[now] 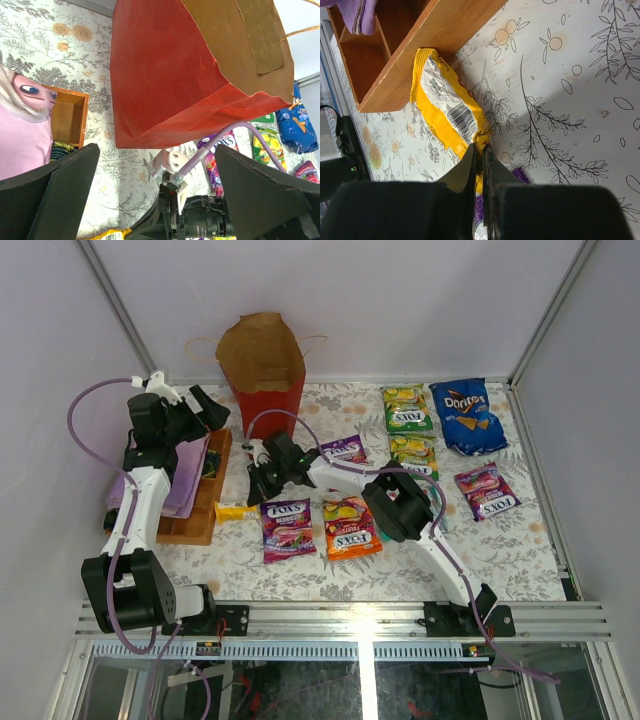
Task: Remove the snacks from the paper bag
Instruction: Adjust the snack at the center of the board.
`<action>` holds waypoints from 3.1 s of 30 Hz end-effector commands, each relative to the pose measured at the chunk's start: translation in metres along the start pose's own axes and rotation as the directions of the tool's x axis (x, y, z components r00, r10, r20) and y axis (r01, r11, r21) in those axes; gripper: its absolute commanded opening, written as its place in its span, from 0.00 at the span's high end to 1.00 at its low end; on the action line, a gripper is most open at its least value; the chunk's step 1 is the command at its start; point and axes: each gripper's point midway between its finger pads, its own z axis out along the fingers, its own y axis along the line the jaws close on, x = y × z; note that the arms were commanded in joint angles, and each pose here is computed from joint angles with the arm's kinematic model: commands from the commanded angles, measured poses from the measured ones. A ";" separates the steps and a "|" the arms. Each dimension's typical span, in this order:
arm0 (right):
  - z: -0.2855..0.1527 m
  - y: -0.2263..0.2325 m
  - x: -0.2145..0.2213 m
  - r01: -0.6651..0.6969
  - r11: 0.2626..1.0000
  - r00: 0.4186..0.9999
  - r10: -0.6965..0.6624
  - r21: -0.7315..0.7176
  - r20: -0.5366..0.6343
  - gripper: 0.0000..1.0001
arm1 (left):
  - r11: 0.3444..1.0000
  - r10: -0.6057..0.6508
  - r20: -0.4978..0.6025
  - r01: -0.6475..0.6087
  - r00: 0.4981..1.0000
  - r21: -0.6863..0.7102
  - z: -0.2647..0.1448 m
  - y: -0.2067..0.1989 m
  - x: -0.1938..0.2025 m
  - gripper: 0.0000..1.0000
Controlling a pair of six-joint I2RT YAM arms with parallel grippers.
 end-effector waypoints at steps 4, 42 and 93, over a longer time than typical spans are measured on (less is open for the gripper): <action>-0.033 0.041 -0.046 0.163 0.986 0.982 -0.161 -0.015 0.100 1.00 | 0.999 0.033 0.052 -0.032 0.998 -0.023 -0.004 0.003 -0.012 0.00; -0.174 -0.062 -0.034 0.419 0.117 0.338 -0.940 0.900 -0.036 1.00 | 0.999 0.026 0.047 -0.025 0.999 -0.024 -0.001 0.006 -0.011 0.00; -0.096 -0.038 0.043 -0.032 0.999 0.994 0.031 0.014 0.109 1.00 | 1.000 0.024 0.039 -0.024 0.999 -0.006 0.000 0.004 -0.010 0.00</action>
